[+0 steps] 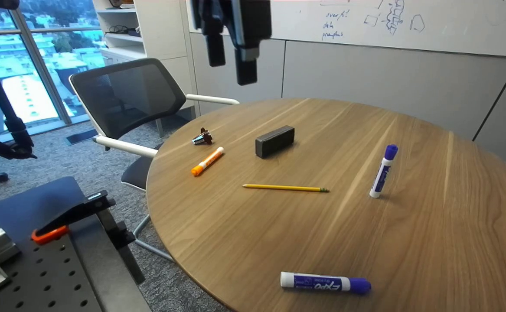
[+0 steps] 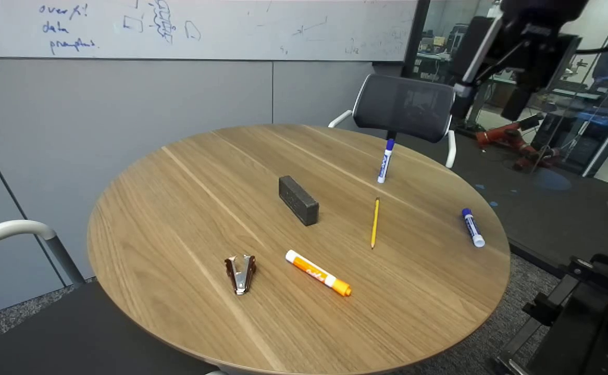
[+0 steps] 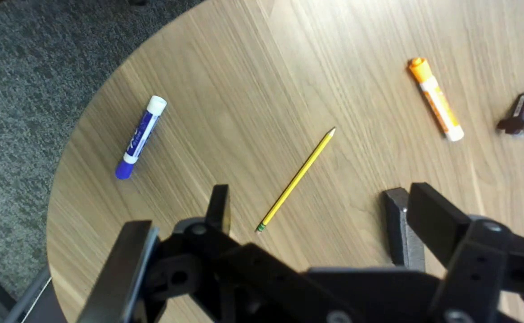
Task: Move the yellow pencil forwards.
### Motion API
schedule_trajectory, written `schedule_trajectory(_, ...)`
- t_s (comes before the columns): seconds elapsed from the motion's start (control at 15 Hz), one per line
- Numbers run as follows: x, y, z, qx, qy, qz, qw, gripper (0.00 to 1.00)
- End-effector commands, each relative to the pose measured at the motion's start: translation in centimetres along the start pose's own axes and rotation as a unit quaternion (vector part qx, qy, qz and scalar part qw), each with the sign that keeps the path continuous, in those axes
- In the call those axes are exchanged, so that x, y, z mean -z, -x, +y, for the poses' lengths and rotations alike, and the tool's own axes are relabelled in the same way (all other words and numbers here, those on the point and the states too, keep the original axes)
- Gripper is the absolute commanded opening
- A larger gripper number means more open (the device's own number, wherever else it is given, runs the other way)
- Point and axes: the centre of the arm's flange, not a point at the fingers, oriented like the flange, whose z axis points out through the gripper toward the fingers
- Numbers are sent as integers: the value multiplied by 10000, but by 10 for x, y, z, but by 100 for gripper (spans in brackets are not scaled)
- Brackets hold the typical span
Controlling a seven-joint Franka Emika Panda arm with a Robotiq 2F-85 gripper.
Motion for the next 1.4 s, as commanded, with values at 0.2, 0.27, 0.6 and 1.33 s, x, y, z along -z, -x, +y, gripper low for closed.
schedule_trajectory(0.2,-87,-116,-23,-745,-33,-384,9965,100)
schedule_trajectory(0.27,-103,-123,-25,-840,-40,-456,9954,100)
schedule_trajectory(0.6,-164,-144,-28,-1306,132,-721,9887,100)
schedule_trajectory(1.33,-243,-163,-20,-1896,530,-1043,9749,100)
